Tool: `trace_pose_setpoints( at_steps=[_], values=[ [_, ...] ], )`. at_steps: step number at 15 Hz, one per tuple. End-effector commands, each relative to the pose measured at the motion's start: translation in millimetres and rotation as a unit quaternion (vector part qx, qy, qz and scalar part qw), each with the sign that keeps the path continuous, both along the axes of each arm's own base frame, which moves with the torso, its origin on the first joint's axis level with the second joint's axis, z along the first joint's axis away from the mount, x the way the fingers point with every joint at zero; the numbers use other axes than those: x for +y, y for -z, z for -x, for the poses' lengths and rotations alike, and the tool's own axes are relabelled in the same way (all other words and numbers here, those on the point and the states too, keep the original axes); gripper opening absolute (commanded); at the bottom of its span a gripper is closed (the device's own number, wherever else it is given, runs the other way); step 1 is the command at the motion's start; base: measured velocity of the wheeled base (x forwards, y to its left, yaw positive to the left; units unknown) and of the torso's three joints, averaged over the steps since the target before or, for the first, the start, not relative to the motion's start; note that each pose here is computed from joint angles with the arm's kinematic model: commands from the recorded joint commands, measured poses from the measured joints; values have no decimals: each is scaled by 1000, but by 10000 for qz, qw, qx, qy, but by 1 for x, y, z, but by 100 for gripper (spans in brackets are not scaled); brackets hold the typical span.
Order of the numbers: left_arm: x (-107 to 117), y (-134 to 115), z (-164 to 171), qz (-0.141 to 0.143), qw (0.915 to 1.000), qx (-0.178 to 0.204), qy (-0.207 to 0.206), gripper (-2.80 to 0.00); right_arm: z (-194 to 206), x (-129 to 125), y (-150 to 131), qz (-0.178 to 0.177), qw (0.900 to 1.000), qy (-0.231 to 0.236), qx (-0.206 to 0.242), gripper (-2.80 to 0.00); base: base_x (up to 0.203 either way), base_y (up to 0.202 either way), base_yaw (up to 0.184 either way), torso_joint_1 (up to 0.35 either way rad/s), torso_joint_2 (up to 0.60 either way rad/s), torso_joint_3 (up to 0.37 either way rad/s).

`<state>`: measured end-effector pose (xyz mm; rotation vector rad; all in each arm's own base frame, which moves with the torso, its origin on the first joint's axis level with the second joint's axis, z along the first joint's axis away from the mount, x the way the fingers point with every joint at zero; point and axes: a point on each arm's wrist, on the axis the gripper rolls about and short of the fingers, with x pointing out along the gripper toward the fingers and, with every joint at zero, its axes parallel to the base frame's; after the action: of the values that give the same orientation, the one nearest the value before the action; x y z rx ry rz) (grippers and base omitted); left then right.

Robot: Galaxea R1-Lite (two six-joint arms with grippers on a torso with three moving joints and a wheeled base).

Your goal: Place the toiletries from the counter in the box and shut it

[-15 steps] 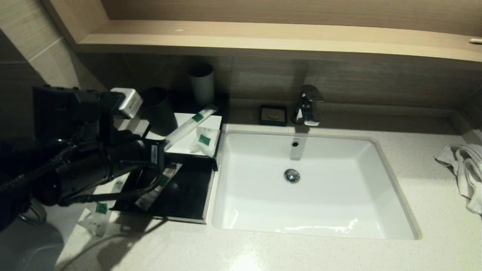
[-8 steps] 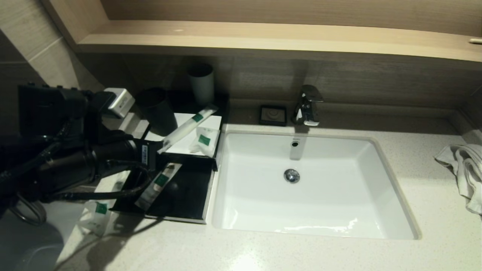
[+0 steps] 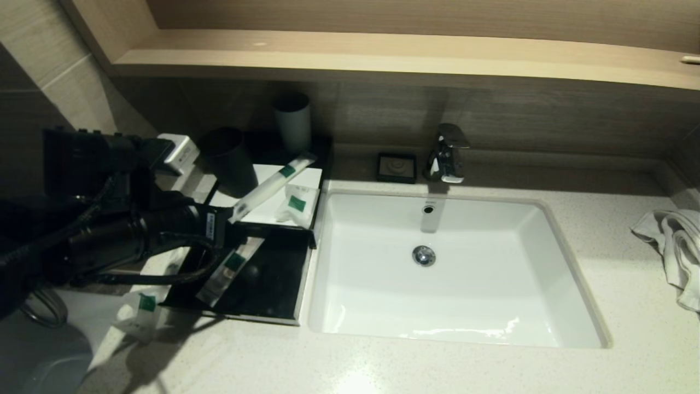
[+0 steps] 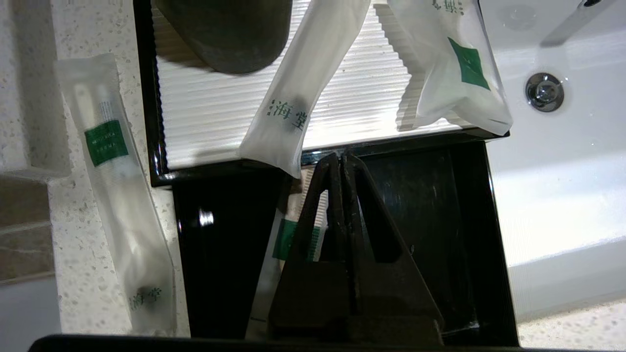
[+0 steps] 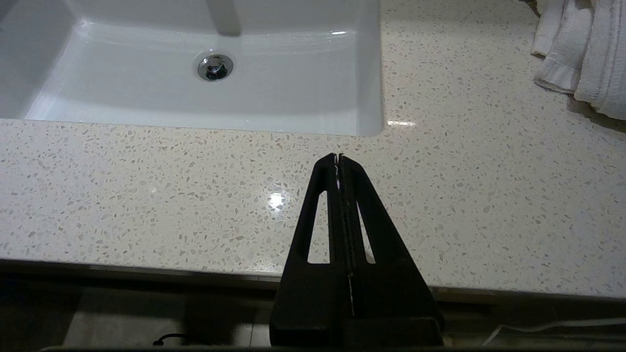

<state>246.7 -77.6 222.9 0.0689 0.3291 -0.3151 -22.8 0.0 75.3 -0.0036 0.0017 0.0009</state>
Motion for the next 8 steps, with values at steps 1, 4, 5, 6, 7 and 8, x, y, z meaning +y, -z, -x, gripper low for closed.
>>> trace_pose_setpoints(
  at_steps=[1,4,5,6,7,8],
  values=[
    [-2,3,-6,18,10000,-64,4,0,0,0,0,5,10000,-3,-1,-280,0,0,0,0,0,0],
    [-3,5,-9,9,10000,-54,1,0,0,0,0,5,10000,-3,-1,-280,0,0,0,0,0,0],
    [-4,7,-12,12,10000,-64,1,0,0,0,0,5,10000,-2,-1,-280,0,0,0,0,0,0],
    [-4,8,-13,17,10000,-76,1,0,0,0,0,5,10000,4,-1,-280,0,0,0,0,0,0],
    [-5,9,-15,16,10000,-74,9,0,0,0,0,5,10000,-3,-1,-280,0,0,0,0,0,0],
    [-5,10,-16,12,10000,-76,10,0,0,0,0,5,10000,4,-1,-280,0,0,0,0,0,0]
  ],
)
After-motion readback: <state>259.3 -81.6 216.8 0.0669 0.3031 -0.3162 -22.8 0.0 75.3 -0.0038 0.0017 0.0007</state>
